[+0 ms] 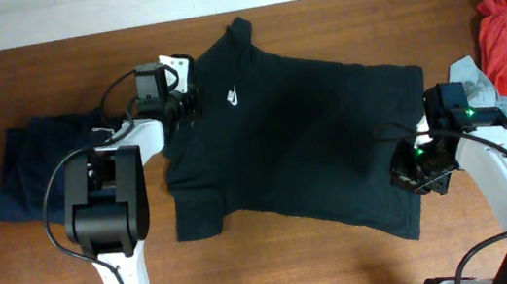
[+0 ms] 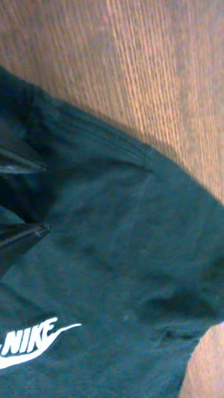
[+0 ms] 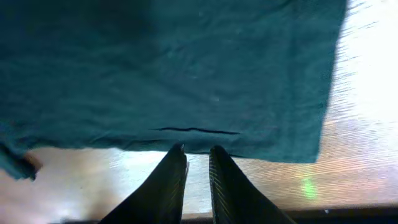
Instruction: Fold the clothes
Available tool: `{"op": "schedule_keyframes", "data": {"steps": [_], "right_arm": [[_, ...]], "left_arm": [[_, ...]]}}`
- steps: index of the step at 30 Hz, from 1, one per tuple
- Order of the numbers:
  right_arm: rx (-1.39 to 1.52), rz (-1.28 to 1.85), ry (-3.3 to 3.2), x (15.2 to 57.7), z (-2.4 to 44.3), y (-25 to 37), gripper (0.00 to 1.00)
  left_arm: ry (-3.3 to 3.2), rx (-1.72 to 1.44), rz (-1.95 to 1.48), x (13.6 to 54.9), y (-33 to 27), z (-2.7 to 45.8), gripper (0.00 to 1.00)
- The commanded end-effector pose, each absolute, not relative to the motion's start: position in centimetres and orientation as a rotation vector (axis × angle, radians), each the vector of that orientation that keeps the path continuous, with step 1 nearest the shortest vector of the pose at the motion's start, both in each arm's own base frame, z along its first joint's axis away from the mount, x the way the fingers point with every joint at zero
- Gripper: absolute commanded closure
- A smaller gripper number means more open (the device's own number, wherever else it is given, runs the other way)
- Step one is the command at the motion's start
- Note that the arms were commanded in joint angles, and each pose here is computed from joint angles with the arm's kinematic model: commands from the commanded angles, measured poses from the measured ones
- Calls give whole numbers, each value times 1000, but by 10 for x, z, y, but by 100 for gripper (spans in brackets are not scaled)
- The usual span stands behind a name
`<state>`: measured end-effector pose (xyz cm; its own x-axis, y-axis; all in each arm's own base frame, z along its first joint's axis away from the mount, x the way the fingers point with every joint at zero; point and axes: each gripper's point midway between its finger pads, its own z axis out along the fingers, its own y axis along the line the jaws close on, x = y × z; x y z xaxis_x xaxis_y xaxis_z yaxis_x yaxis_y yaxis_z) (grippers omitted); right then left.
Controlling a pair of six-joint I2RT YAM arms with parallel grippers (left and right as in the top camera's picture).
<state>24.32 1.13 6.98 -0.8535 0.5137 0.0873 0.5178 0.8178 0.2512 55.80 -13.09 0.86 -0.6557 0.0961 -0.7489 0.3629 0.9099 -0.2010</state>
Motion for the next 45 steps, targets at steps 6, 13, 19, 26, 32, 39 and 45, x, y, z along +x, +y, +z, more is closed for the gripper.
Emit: {"op": "schedule_keyframes", "data": {"steps": [6,13,19,26,32,39,45], "right_arm": [[-796,-513,-2992,249,77,21,82],[-796,-514,-2996,250,77,21,82],[-796,-517,-3006,253,77,21,81],[-505,-716,-3147,276,86,35,85],[-417,-811,-3336,318,99,34,91],[-449,-820,-3352,325,100,33,78],[-488,-740,-3237,297,90,32,73]], "left_arm": [[2494,52,-152,540,-72,-51,81],[2656,-227,66,507,2,-74,89],[2697,-198,-14,508,8,-68,88],[2665,-132,-46,539,-7,-6,70],[2616,-46,-96,558,-24,67,55],[2733,6,-190,525,-44,108,46],[2784,-3,-182,492,-35,155,44]]}}
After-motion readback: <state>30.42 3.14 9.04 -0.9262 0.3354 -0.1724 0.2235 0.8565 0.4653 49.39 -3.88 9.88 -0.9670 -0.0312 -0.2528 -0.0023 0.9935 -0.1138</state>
